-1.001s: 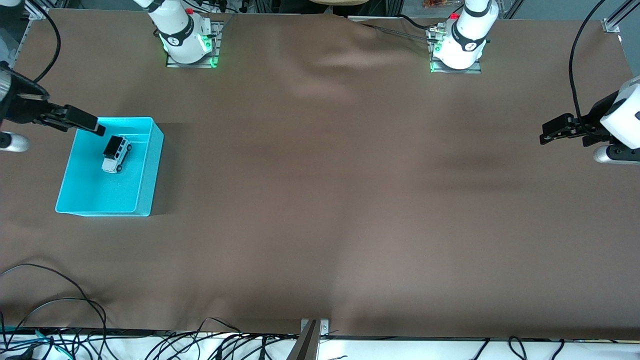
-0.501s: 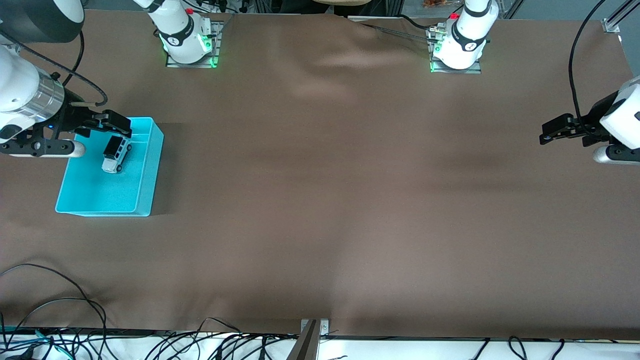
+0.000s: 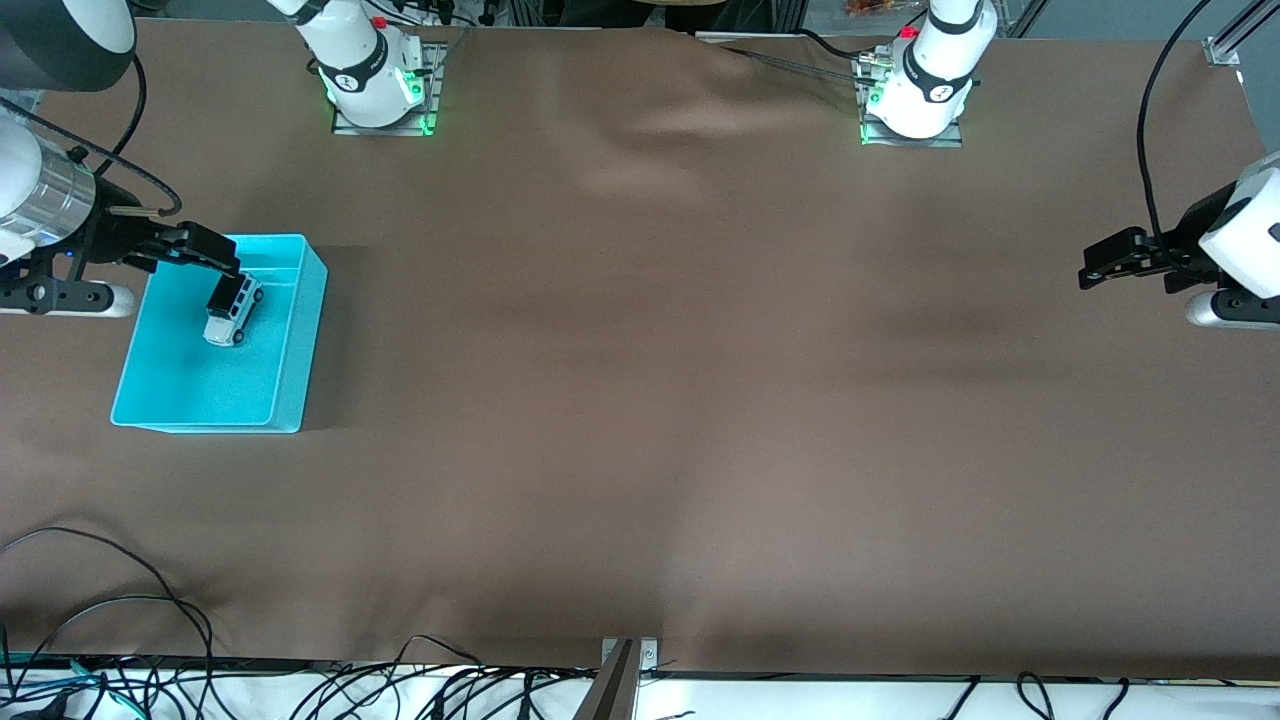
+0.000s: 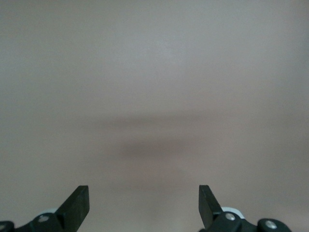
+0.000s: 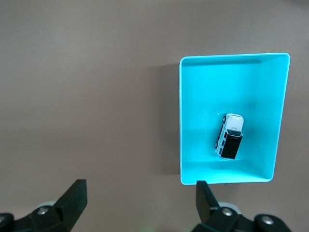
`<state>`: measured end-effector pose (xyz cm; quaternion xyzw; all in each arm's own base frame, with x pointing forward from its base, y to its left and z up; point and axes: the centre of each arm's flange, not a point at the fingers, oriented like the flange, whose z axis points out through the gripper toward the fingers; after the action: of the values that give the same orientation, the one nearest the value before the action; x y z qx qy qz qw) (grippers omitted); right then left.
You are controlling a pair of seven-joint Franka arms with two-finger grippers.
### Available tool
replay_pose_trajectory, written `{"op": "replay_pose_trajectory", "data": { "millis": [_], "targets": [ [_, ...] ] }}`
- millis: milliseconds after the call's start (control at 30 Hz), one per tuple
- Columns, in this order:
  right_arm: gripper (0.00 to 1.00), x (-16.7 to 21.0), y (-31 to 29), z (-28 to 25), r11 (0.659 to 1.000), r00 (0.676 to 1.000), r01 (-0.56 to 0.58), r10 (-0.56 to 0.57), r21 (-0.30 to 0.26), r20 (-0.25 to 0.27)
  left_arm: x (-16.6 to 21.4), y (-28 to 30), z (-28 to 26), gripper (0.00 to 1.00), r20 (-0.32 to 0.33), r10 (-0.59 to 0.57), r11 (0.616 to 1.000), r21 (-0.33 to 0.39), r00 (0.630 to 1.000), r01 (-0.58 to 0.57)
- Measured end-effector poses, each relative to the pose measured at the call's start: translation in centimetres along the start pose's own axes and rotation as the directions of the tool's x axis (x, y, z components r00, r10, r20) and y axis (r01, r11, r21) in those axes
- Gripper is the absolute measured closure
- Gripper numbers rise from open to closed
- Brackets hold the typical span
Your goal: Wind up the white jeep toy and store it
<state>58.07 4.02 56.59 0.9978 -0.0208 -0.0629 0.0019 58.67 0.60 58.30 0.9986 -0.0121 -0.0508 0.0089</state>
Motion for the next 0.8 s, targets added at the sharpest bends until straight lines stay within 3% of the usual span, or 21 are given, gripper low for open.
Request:
{"op": "replay_pose_trajectory", "data": {
  "millis": [801],
  "targets": [
    [0.00,0.2,1.5,-0.9,0.999,0.999,-0.029,0.030,0.017,-0.024,0.0,0.0,0.0,0.00,0.000,0.001,1.000,0.000,1.000,-0.001]
  ]
}}
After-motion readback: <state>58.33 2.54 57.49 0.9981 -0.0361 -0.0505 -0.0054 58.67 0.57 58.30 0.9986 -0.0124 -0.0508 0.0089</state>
